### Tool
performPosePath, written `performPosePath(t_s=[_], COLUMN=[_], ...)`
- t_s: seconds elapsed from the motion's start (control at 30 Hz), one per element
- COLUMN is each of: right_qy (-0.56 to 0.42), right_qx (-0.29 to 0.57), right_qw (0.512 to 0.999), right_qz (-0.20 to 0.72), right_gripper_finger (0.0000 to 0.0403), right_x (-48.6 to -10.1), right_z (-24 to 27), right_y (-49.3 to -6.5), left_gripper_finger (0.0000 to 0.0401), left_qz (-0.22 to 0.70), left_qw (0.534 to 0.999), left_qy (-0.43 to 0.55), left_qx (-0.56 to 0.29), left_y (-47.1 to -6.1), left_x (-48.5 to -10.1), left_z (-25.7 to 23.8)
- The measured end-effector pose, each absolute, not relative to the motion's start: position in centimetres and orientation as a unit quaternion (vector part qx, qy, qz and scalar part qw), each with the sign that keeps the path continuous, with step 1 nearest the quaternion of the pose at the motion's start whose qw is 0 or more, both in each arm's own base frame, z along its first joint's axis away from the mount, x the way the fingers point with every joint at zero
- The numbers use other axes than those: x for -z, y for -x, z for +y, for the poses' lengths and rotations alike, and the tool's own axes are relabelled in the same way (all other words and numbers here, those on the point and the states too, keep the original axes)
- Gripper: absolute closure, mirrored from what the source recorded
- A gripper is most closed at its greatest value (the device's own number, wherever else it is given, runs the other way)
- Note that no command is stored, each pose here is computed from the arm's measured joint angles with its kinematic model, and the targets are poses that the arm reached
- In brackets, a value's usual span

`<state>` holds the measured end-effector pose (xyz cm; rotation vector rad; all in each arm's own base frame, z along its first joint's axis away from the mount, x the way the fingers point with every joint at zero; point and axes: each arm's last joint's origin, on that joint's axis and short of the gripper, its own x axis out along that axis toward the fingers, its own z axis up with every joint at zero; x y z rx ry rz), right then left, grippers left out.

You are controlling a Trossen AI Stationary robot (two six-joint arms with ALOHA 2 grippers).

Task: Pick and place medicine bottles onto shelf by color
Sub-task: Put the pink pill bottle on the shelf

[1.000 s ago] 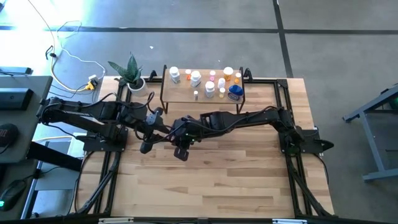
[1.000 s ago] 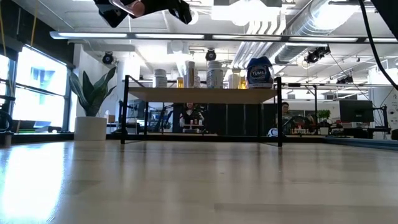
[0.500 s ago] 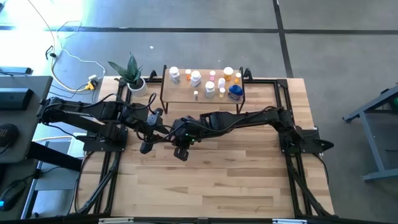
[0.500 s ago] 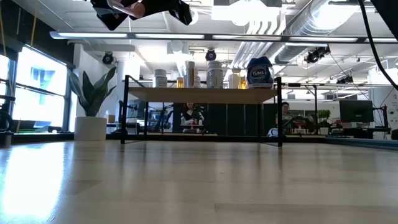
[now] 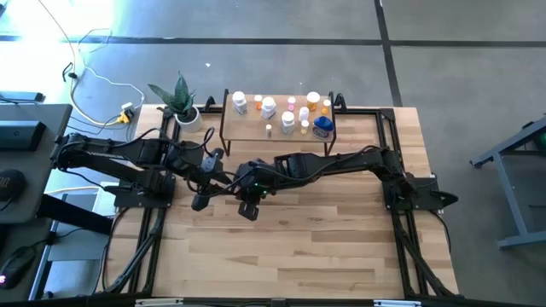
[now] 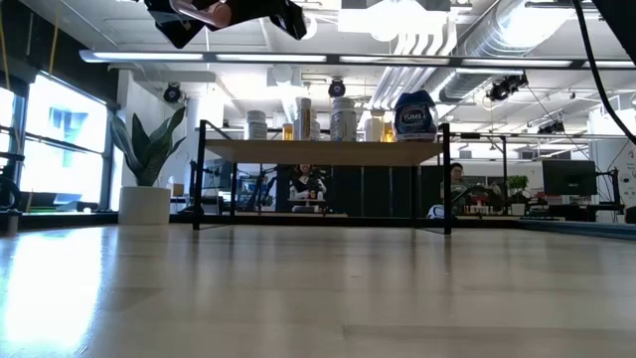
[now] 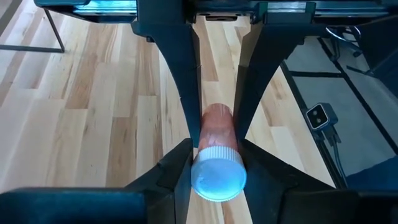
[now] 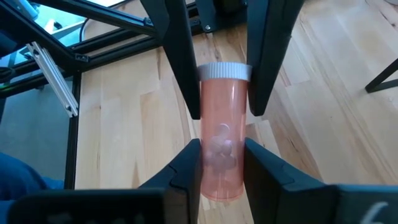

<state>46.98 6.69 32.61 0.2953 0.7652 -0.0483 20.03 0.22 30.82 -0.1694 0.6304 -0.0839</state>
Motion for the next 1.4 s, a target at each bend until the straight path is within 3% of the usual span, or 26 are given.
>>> performPosePath(t_s=[0.2,0.63,1.4], right_qy=[-0.14,-0.161,-0.204], right_qx=[0.032,0.053,0.166], right_qw=[0.918,0.909,0.896], right_qz=[0.37,0.38,0.357], right_gripper_finger=[0.03,0.0186,0.0179], right_x=[-32.6,-32.4,-33.8], right_z=[6.6,5.8,3.8], right_y=[-47.0,-46.9,-45.7], left_gripper_finger=[0.0299,0.0297,0.0294], left_qz=[0.309,0.329,0.407], left_qw=[0.947,0.942,0.913], left_qy=[0.075,0.062,0.018], left_qx=[0.042,0.033,-0.018], left_y=[-20.0,-19.8,-18.6], left_x=[-30.8,-30.4,-29.4], left_z=[0.2,0.3,1.0])
